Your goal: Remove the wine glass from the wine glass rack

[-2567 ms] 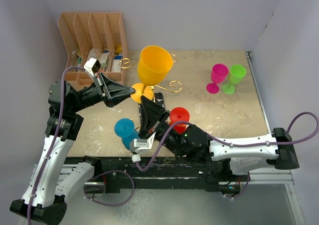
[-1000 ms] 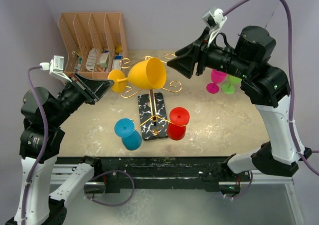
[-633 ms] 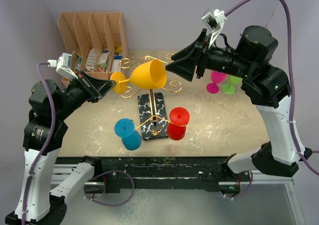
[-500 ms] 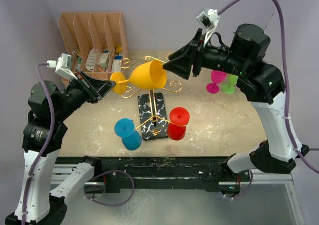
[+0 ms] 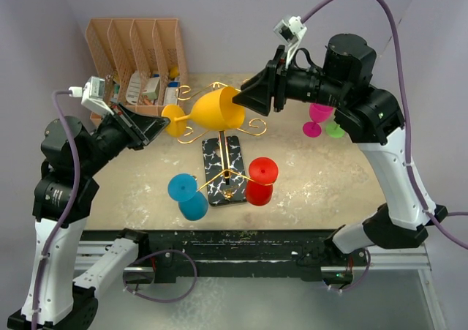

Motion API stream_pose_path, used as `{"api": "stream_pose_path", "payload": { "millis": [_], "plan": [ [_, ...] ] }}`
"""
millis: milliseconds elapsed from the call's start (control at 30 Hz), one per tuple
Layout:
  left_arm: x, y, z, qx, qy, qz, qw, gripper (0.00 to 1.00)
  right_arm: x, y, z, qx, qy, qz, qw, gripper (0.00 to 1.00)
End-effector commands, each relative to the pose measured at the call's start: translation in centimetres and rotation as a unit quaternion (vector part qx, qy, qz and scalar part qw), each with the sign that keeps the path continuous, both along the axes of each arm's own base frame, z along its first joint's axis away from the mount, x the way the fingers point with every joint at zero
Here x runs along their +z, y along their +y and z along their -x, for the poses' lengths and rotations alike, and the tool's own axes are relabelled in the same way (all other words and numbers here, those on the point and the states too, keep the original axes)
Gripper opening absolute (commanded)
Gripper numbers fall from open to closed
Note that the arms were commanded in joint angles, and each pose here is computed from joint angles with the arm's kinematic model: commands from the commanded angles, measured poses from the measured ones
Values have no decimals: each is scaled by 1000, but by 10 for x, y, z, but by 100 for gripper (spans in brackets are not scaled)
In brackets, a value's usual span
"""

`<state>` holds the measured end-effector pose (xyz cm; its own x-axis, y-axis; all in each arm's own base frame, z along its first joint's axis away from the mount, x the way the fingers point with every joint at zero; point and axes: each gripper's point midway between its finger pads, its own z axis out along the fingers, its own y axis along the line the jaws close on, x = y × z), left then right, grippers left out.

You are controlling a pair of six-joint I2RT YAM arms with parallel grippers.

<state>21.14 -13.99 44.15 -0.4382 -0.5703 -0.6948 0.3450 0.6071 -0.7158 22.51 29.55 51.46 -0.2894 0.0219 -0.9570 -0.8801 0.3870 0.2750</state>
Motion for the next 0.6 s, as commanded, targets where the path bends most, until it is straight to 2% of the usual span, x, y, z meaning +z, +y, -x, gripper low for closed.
{"api": "stream_pose_path", "payload": {
  "millis": [0,133,200,267,300,433,500,567],
  "plan": [
    [29,-3,1,-10,-49,13,999,0,1,11,4,26,-10,-2,1000,49],
    [31,-3,0,-11,-50,16,999,0,-8,20,1,34,-1,11,999,43],
    [31,-4,0,-12,-50,17,999,0,-9,21,-1,31,1,15,999,35],
    [33,-4,0,-12,-52,17,998,0,-11,22,-4,26,7,17,999,14],
    [34,-4,0,-13,-53,17,998,0,-11,22,-6,19,11,18,1000,0],
    [31,-3,-2,-8,-44,15,999,1,4,6,-23,-50,-9,17,999,0],
    [26,-2,-3,-5,-36,12,999,24,15,-13,-36,-109,-25,16,994,0],
    [21,-1,-4,2,-26,10,1000,43,27,-38,-52,-175,-40,15,984,0]
  ]
}}
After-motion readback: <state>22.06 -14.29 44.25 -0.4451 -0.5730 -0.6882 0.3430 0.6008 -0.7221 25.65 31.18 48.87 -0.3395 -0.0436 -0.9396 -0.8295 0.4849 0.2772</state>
